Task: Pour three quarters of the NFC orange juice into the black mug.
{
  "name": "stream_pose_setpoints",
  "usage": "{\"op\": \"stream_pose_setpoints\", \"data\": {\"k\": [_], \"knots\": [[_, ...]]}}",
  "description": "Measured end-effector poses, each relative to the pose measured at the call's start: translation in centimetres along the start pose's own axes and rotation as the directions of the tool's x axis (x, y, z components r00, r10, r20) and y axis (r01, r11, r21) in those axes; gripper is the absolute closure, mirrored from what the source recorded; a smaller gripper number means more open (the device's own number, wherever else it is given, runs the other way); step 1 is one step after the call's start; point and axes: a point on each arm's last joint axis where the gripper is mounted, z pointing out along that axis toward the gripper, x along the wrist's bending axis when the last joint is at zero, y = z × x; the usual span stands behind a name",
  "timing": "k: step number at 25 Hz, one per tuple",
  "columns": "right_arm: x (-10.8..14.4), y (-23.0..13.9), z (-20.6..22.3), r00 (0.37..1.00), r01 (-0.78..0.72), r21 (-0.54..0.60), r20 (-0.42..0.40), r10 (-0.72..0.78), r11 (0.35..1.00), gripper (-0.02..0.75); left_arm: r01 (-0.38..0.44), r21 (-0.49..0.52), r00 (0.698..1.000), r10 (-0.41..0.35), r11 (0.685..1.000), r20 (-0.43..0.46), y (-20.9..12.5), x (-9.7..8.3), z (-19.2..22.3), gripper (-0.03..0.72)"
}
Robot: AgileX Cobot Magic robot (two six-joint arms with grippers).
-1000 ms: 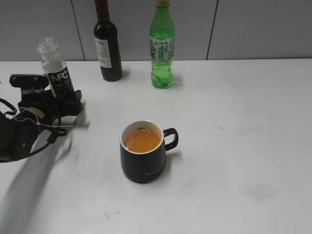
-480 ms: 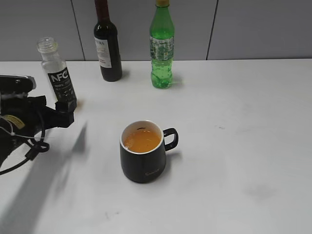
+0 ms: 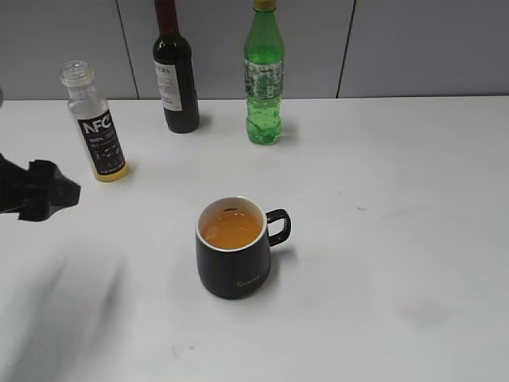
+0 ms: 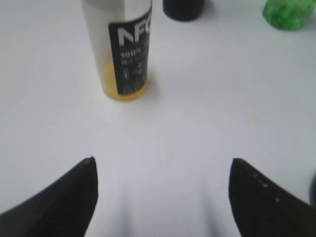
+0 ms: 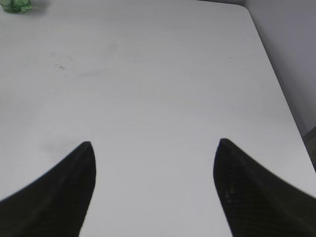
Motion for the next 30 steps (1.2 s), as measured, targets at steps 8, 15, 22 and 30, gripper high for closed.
{"op": "stream_pose_setpoints", "data": {"k": [8,15,22,30], "knots": [[0.0,0.0,0.0,1.000,0.000,0.000,0.000,0.000,1.000,0.174,-0.040,0.339,0.992,-0.002,0.940,0.123,0.3,-1.1,-10.1,0.073],[0.0,0.0,0.0,1.000,0.000,0.000,0.000,0.000,1.000,0.174,-0.100,0.376,0.988,0.048,0.921,0.146,-2.4,-0.9,-18.1,0.088],[0.0,0.0,0.0,1.000,0.000,0.000,0.000,0.000,1.000,0.174,-0.131,0.110,0.991,0.128,0.985,0.027,-5.3,0.2,-24.3,0.095],[0.0,0.0,0.0,1.000,0.000,0.000,0.000,0.000,1.000,0.174,-0.142,-0.019,0.990,0.141,0.990,-0.029,-10.2,0.7,-25.1,0.098]]}}
